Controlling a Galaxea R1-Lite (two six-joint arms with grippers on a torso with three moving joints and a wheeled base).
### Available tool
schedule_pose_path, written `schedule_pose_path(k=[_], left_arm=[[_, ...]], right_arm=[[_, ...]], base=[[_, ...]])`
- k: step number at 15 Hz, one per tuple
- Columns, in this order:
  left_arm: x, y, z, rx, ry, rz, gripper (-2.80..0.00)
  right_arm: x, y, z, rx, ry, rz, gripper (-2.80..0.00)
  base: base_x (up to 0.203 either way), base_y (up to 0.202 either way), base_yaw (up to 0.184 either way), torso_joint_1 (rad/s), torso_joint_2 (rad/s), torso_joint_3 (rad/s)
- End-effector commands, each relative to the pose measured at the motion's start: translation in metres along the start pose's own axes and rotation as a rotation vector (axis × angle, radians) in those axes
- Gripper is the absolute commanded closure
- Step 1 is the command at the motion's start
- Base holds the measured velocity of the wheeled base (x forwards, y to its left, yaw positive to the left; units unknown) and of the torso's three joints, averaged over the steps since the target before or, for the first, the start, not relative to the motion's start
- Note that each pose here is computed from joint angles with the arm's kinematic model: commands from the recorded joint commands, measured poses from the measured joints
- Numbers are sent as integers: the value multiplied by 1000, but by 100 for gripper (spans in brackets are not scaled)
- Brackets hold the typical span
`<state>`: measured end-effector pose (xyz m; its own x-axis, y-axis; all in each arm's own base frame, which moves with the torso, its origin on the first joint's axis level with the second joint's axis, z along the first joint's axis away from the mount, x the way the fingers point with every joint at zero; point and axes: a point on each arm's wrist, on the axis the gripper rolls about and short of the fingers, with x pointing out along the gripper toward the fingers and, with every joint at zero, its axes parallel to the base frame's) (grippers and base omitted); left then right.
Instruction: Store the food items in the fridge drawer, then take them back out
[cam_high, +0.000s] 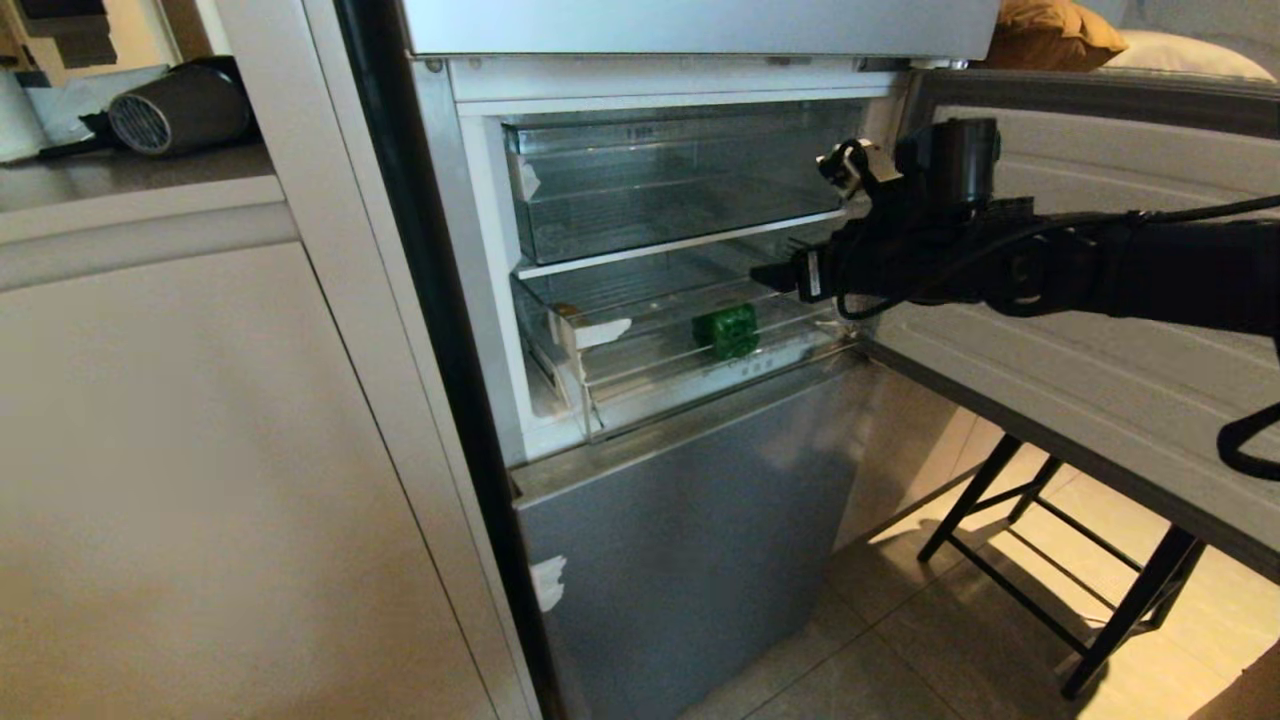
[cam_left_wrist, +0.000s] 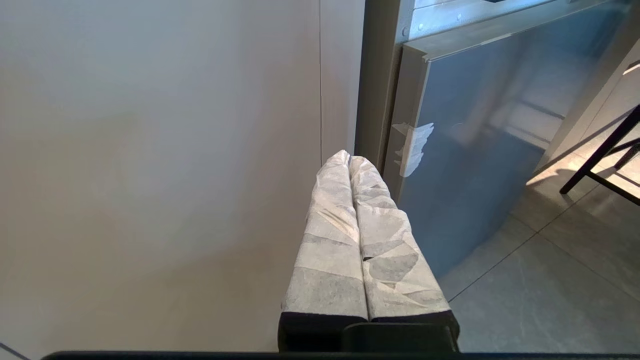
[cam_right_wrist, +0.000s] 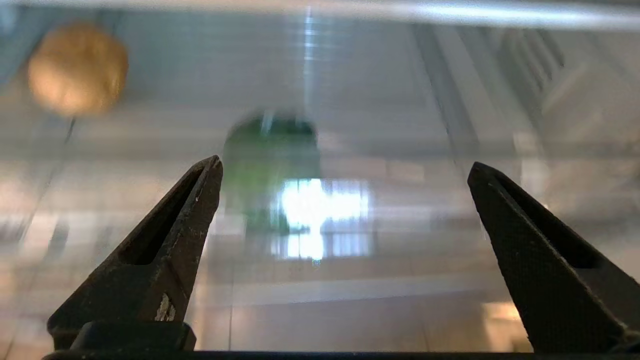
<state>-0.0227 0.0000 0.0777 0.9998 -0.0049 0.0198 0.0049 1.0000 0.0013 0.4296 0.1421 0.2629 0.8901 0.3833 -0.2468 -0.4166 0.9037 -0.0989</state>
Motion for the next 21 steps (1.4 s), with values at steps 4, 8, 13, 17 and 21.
schedule_pose_path(k=[4,8,13,17,21], left_arm=[[1,0,-3,0,11,0,0],[1,0,-3,0,11,0,0],[1,0,-3,0,11,0,0],[1,0,-3,0,11,0,0],[1,0,-3,0,11,0,0]], right_arm=[[-46,1,24,0,55,10,-280],[-76,-2,42,-7,6,-19,-280],[-125,-42,19,28,86,-236,-280],[-169,-57,5,54,118,-322,-280],[-187,-81,-5,83,135,-414,-280]], base=[[0,0,0,0,0,0],[0,0,0,0,0,0],[0,0,0,0,0,0],[0,0,0,0,0,0],[0,0,0,0,0,0]])
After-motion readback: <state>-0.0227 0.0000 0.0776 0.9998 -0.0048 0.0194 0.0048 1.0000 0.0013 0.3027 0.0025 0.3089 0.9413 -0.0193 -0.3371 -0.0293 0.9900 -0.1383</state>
